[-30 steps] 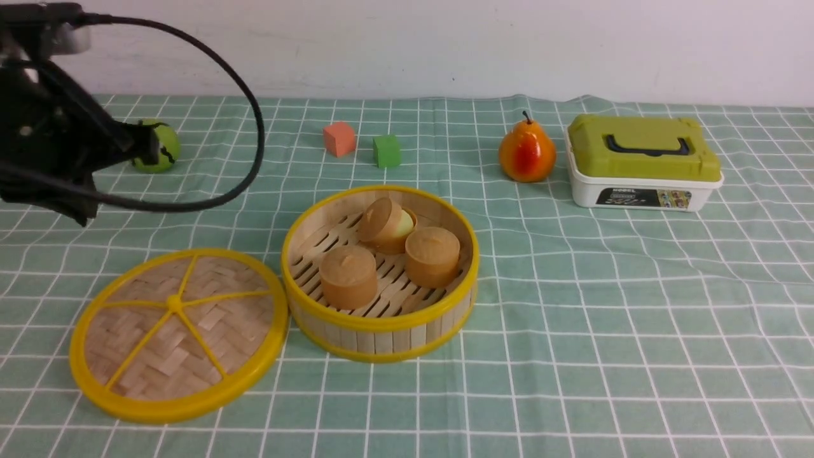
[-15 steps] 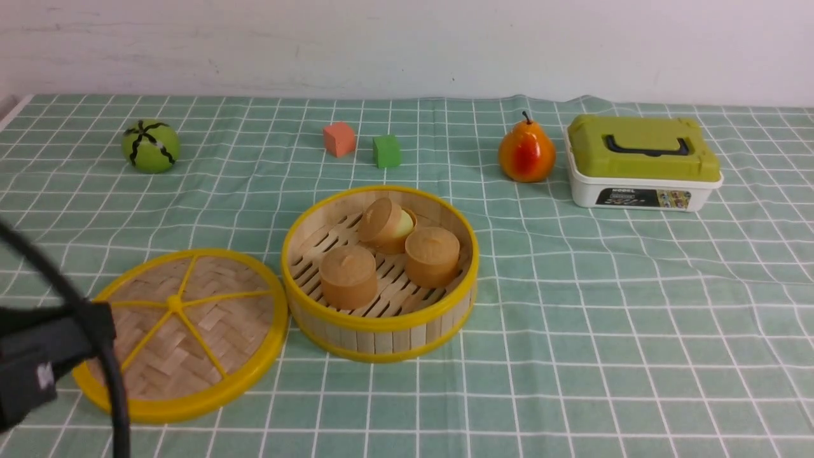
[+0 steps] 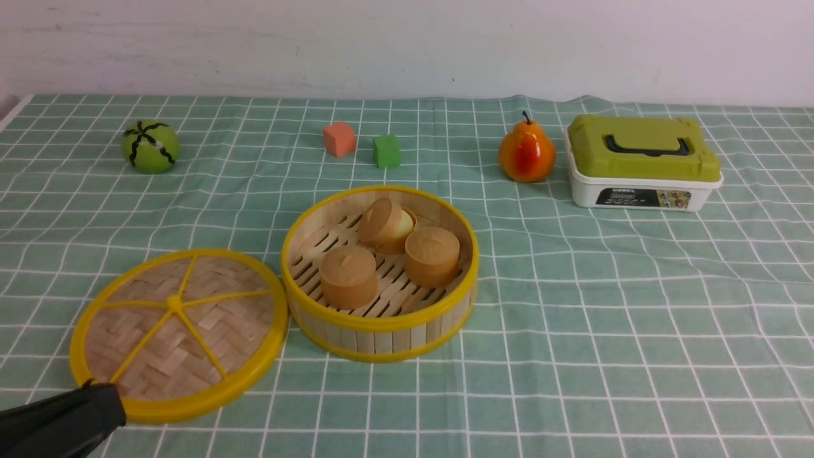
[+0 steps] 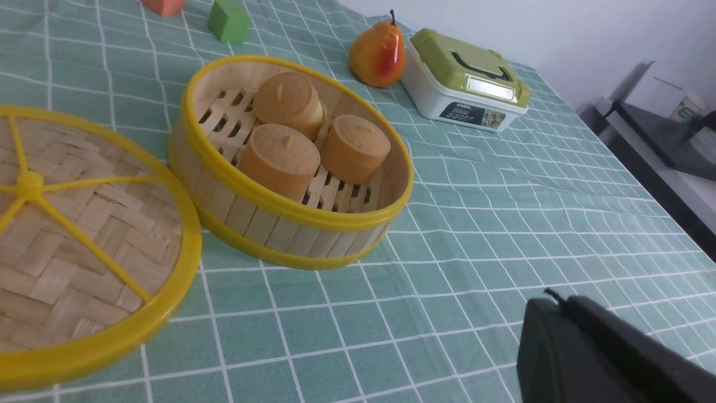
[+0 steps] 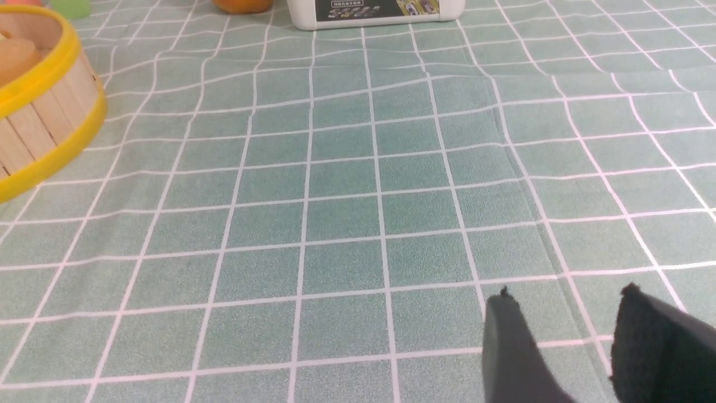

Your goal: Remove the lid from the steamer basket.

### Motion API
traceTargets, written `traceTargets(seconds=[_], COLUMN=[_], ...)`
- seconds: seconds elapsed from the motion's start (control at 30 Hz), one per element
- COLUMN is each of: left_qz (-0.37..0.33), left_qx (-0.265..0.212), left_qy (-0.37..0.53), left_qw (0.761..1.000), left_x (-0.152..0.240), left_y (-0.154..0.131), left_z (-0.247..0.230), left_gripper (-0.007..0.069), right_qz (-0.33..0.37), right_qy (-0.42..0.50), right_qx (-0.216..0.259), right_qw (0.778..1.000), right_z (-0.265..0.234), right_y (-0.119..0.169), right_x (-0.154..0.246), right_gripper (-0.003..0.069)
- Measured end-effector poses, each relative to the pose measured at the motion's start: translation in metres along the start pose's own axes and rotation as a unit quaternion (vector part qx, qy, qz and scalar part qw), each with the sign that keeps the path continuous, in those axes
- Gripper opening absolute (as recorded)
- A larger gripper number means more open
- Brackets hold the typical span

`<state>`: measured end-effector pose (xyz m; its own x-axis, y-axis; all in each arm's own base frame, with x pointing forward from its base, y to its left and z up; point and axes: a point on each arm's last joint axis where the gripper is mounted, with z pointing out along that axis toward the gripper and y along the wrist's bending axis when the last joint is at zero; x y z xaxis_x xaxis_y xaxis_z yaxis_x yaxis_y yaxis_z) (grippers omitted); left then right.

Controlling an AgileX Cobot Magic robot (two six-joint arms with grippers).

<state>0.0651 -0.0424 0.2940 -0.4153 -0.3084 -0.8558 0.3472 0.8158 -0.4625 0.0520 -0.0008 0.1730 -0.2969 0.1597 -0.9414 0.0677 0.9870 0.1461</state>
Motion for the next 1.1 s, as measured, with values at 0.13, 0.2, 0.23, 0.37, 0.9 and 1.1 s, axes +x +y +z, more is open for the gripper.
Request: traceTargets(seconds=[0.13, 0.2, 0.23, 0.37, 0.9, 1.1], left_qz=[0.000, 0.000, 0.001, 0.018, 0.108, 0.098], left_qx=[0.000, 0.000, 0.000, -0.005, -0.153, -0.186], left_qy=[0.000, 0.000, 0.000, -0.003, -0.035, -0.047], left_qw=[1.000, 1.000, 1.000, 1.000, 0.982, 0.977], left_x=[0.000, 0.000, 0.000, -0.001, 0.070, 0.095], left_y=[0.000, 0.000, 0.000, 0.001, 0.060, 0.079], left_z=[0.000, 0.000, 0.000, 0.000, -0.006, -0.001], left_gripper=[-0.0013, -0.0013, -0.0013, -0.0013, -0.0013, -0.0011], right_qz=[0.000, 0.000, 0.000, 0.000, 0.000, 0.000], right_qy=[0.000, 0.000, 0.000, 0.000, 0.000, 0.000], right_qx=[0.000, 0.000, 0.000, 0.000, 0.000, 0.000], right_qw=[1.000, 1.000, 1.000, 1.000, 1.000, 1.000], right_z=[0.000, 0.000, 0.000, 0.000, 0.000, 0.000], right_y=[0.000, 0.000, 0.000, 0.000, 0.000, 0.000], right_x=[0.000, 0.000, 0.000, 0.000, 0.000, 0.000], right_gripper=[0.0241, 0.0241, 0.0241, 0.0241, 0.0241, 0.0241])
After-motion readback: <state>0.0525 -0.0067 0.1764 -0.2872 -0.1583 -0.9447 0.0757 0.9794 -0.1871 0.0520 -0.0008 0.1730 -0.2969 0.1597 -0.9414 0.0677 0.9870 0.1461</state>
